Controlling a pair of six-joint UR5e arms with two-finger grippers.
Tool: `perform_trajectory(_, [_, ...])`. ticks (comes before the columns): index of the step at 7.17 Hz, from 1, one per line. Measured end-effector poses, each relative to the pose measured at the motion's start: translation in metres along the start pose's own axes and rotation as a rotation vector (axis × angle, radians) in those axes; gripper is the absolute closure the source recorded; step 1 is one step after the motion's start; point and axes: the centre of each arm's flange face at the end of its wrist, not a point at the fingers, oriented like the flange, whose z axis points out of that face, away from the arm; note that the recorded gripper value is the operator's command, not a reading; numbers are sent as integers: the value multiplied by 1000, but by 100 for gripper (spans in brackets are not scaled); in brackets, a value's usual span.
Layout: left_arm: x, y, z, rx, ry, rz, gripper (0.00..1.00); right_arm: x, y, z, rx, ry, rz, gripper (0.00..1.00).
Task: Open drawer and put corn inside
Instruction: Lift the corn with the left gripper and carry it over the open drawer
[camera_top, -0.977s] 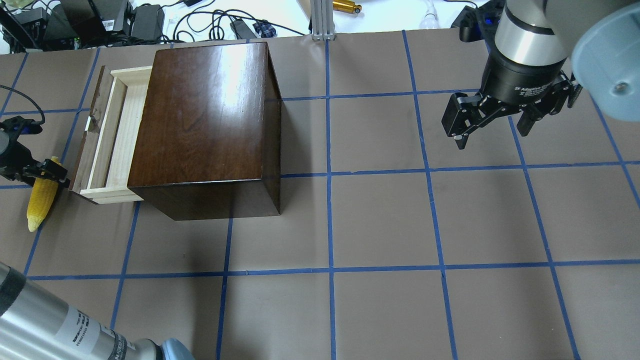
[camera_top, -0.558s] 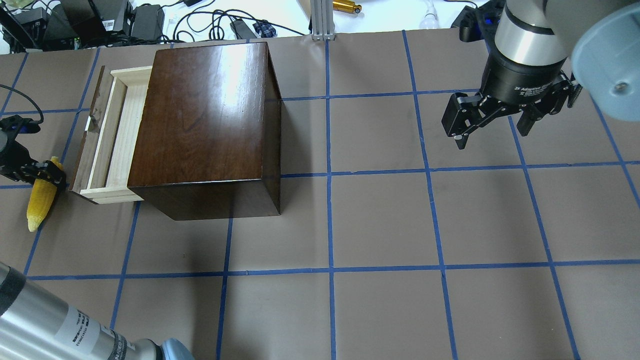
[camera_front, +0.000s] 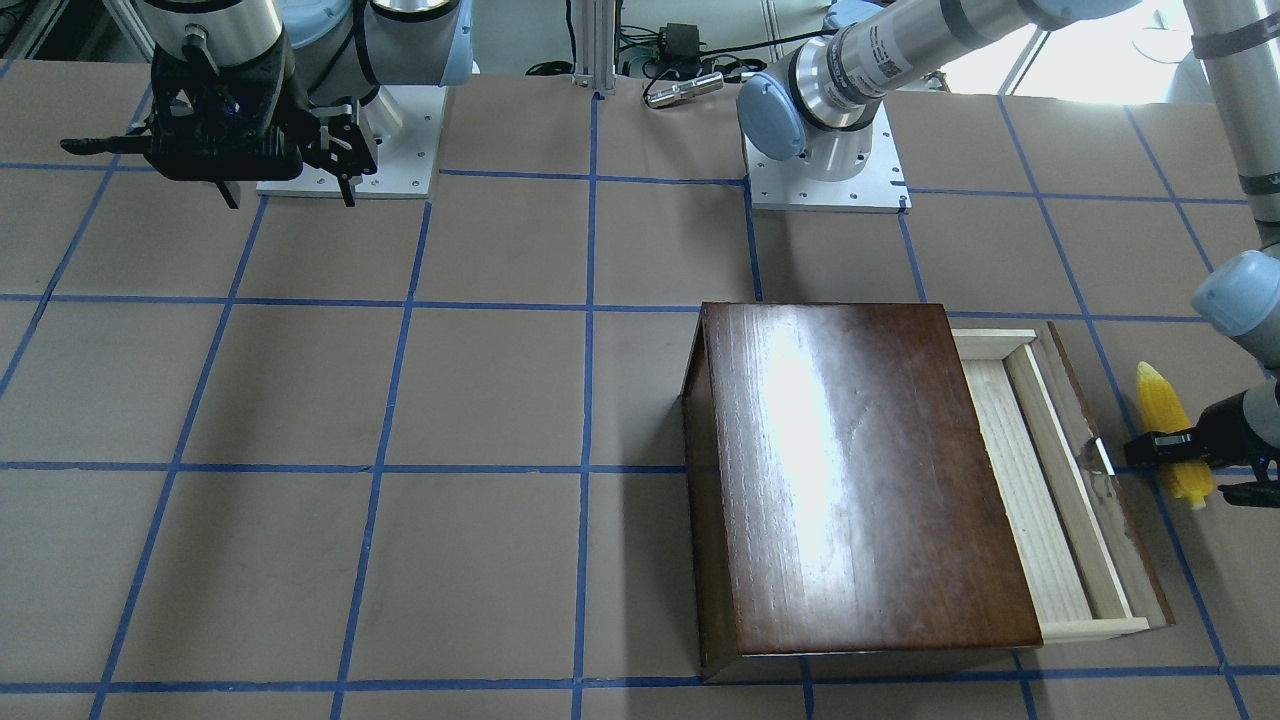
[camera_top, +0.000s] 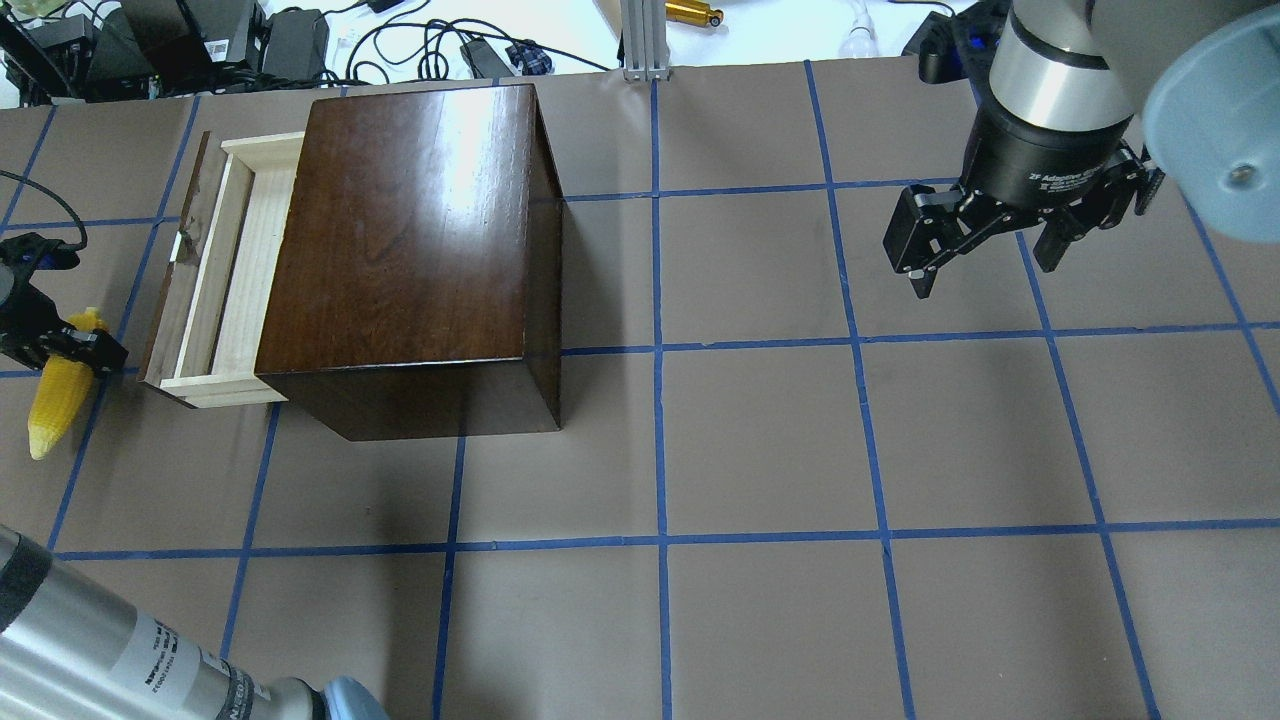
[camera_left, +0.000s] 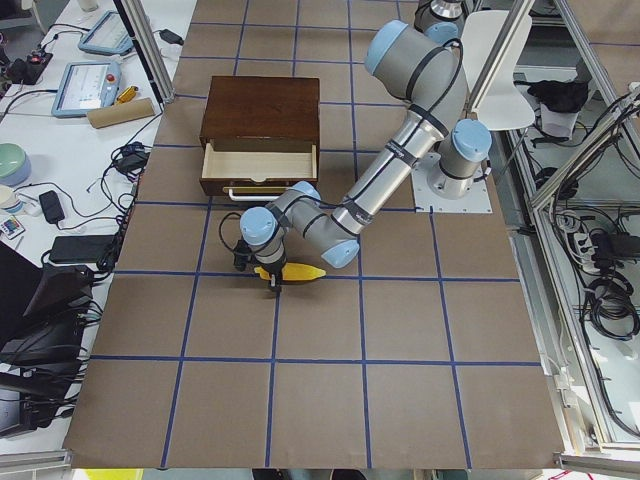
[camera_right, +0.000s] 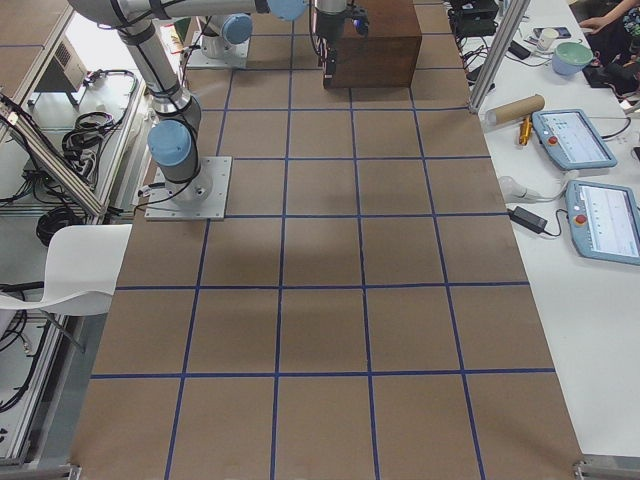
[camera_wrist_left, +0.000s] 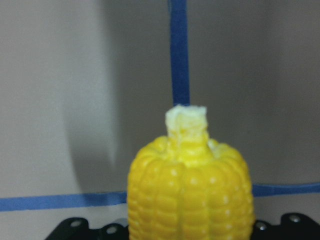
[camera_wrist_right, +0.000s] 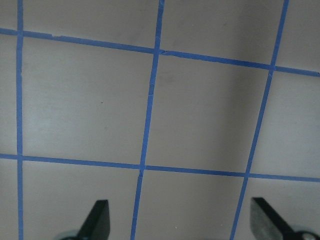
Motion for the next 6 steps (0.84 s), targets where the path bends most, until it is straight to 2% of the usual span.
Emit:
perform_trajectory(4, [0,1,-5,5,-5,1,100,0,0,0,-1,0,1,0])
perform_trajectory(6, [3,5,-38,25,-26,3,100,0,0,0,-1,0,1,0])
